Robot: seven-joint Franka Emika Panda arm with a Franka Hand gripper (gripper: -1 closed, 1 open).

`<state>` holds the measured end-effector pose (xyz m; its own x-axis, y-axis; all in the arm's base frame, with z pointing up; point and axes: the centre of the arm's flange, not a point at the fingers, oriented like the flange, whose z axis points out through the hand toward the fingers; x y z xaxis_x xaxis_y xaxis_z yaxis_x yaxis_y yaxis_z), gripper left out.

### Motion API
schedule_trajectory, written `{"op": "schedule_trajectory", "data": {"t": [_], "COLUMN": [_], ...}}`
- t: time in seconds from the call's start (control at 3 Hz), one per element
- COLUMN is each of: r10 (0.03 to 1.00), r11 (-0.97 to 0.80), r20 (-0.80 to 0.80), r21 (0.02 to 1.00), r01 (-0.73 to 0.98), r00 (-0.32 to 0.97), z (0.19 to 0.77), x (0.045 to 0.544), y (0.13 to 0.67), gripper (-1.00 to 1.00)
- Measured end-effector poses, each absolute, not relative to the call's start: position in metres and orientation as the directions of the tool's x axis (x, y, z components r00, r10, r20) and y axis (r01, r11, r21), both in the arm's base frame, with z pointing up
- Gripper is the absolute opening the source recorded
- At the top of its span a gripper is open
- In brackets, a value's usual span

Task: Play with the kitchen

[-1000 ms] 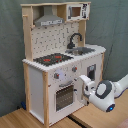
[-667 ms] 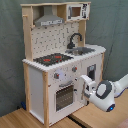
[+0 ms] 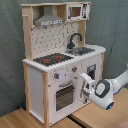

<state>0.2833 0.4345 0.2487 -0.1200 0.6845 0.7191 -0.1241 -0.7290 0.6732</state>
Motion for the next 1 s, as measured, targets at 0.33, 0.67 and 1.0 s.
{"op": "schedule_trajectory", "data": {"t": [0.33,0.67,1.0], "r10": [0.676,0.667,0.651], "r11": [-0.736,-0.744,-0.754], "r20": [0.724,0.730,0.742], "r21": [0.671,0.666,0.656], "r01": [-0.091,-0.064,-0.032], "r00": [-0.139,-0.149,-0.160], "z": [0.242,0.233,0.223], "x": [0.297,0.311,0.319], "y": [0.427,0.418,0.418], "gripper": [1.00,1.00,1.00]}}
